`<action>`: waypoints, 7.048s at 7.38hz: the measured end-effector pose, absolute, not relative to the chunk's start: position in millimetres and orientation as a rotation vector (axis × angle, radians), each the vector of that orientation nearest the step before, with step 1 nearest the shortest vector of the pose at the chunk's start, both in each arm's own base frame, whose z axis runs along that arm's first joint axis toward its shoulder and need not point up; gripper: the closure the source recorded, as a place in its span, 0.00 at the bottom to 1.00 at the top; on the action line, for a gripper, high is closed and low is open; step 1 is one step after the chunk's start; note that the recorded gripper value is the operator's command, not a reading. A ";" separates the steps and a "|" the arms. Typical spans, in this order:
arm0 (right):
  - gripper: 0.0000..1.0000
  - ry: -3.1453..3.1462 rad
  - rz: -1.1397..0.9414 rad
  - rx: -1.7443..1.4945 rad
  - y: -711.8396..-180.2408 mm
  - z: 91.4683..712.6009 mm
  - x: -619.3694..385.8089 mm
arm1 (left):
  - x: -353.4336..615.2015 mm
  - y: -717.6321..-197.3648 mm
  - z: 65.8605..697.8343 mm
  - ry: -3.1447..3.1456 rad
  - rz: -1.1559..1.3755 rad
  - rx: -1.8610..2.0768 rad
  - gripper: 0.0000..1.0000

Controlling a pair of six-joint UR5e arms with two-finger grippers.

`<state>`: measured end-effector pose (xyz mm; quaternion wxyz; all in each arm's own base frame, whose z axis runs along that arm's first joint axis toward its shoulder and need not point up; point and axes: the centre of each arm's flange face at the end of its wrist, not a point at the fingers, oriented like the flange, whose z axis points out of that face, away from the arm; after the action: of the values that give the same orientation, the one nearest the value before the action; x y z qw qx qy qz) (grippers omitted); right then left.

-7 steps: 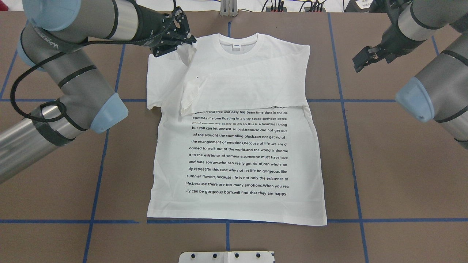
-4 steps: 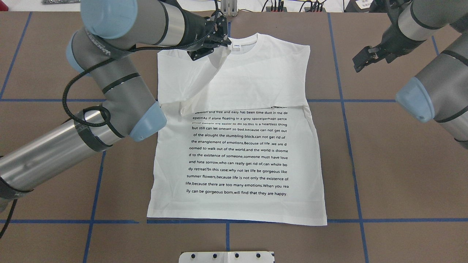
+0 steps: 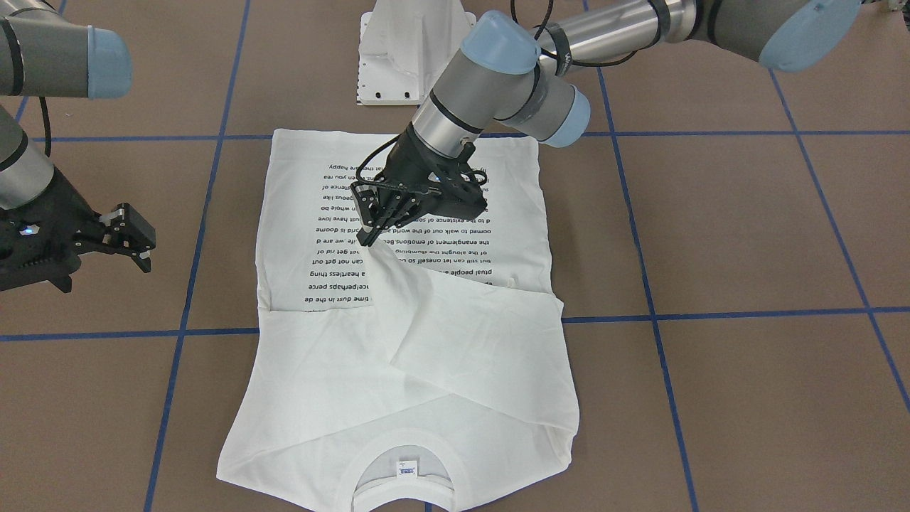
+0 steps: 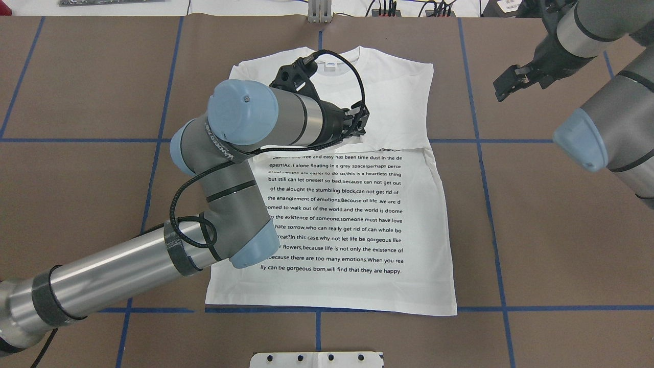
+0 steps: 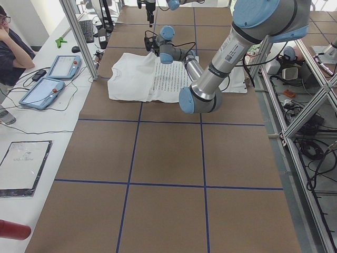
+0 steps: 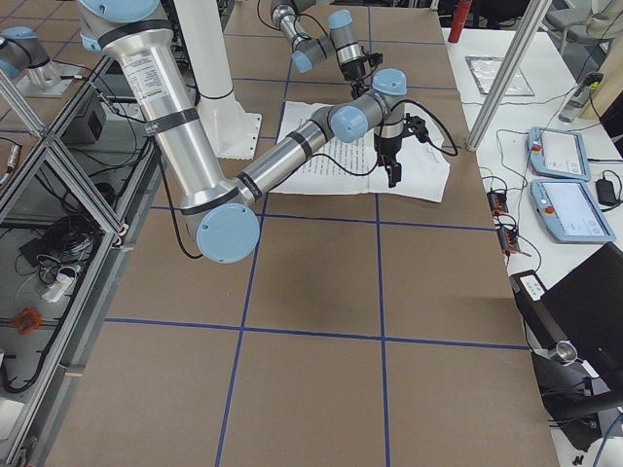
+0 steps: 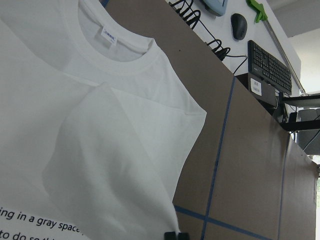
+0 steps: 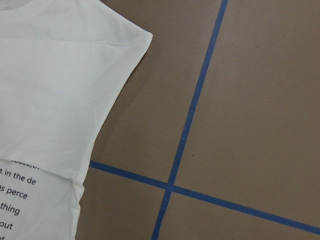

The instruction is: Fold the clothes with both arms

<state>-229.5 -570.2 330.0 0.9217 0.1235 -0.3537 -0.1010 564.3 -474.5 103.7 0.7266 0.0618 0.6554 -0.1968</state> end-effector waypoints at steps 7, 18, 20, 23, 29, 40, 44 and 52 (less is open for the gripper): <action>0.00 -0.753 -0.147 0.219 -567.1 298.4 -286.6 | 553.7 -462.1 147.9 1.351 -0.166 0.187 0.00; 0.00 -0.573 0.057 0.299 -570.4 190.1 -596.1 | 339.4 -506.6 237.2 1.111 0.216 0.325 0.00; 0.00 -0.499 0.064 0.326 -580.2 206.7 -606.7 | 339.2 -506.4 236.9 1.111 0.216 0.326 0.00; 0.00 -0.438 0.056 0.360 -581.0 221.1 -614.4 | 339.6 -506.2 237.6 1.111 0.216 0.326 0.00; 0.00 -0.387 0.075 0.401 -581.2 231.4 -620.9 | 342.2 -506.0 239.6 1.109 0.218 0.322 0.00; 0.00 -0.156 -0.227 0.373 -600.4 263.3 -582.1 | 343.8 -506.3 241.1 1.107 0.218 0.320 0.00; 0.00 -0.169 -0.248 0.392 -613.8 254.8 -558.2 | 342.7 -505.2 238.8 1.111 0.217 0.322 0.00; 0.30 -0.457 -0.030 0.381 -536.7 200.8 -639.7 | 342.7 -506.4 241.3 1.108 0.216 0.319 0.00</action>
<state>-639.7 -536.7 200.8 0.9560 0.1875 -0.2251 -0.0145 342.7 -506.4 241.3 0.8329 0.1504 0.5228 0.1020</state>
